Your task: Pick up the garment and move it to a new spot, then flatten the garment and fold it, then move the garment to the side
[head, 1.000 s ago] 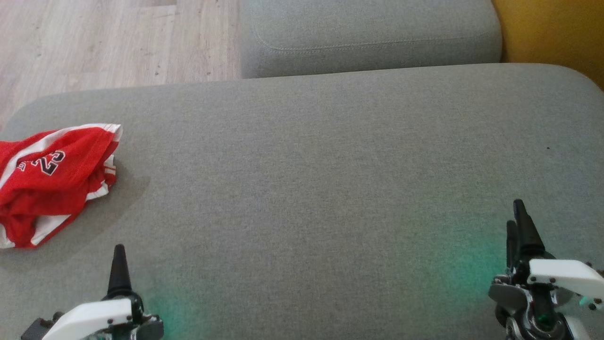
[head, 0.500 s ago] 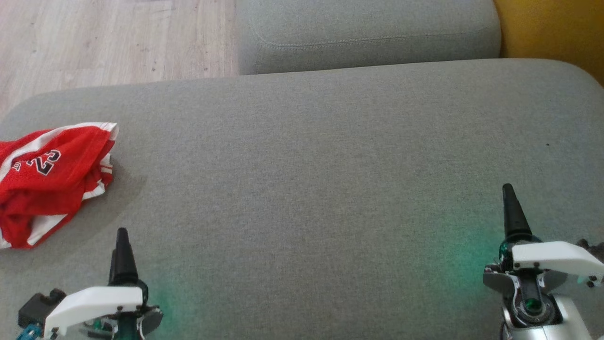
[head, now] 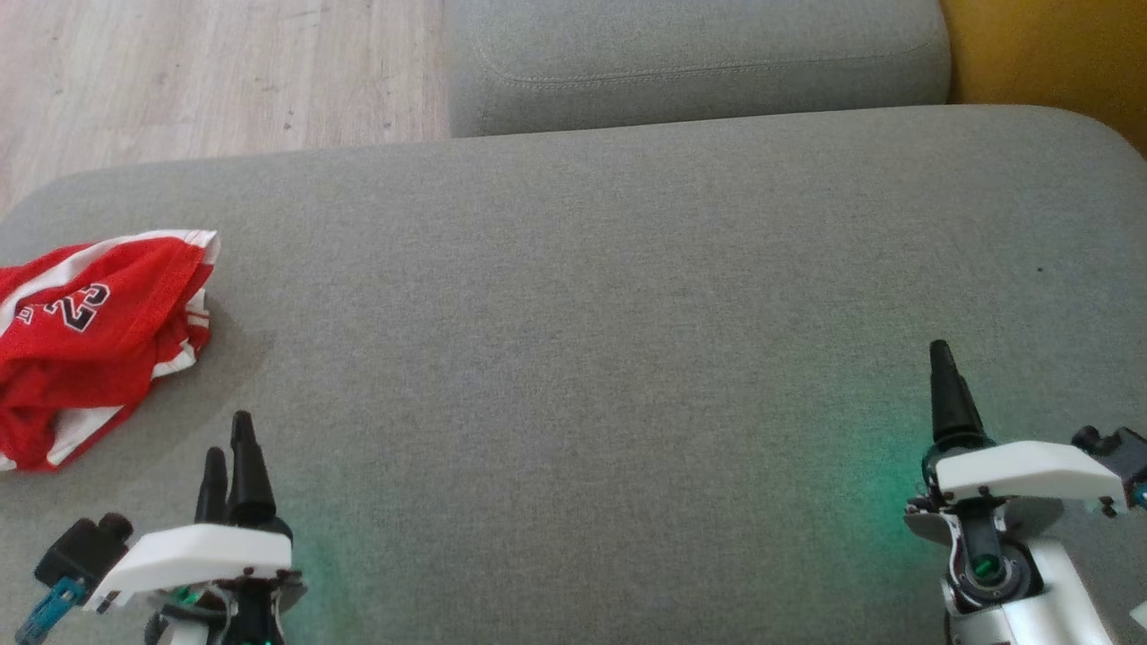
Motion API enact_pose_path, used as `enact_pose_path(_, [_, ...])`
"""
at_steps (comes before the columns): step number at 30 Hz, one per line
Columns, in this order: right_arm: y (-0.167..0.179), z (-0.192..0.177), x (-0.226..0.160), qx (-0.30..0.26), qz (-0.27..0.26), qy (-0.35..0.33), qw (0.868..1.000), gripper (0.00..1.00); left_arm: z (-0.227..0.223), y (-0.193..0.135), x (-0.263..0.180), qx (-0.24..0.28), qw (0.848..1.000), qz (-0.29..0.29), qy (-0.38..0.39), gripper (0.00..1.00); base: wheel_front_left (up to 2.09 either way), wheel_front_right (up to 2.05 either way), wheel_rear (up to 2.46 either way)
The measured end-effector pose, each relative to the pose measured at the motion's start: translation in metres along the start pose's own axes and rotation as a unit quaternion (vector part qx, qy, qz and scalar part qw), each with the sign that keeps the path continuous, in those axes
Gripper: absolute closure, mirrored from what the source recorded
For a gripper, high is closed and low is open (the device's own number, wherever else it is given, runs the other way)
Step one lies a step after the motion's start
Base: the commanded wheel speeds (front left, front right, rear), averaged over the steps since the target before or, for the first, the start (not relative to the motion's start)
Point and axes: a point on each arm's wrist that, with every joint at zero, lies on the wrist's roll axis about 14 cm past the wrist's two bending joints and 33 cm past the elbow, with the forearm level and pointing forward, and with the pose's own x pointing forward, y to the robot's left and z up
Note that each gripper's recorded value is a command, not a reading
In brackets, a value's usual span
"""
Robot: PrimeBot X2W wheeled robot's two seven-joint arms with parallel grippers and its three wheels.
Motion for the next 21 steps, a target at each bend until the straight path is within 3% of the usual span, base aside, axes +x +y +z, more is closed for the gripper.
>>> enact_pose_path(21, [0.0029,-0.0019,0.0052,-0.158,0.008,0.001,0.987,0.0,-0.0049,0.0087,0.0026,0.16,0.987,0.013,0.009,0.0,0.0,0.0,0.0])
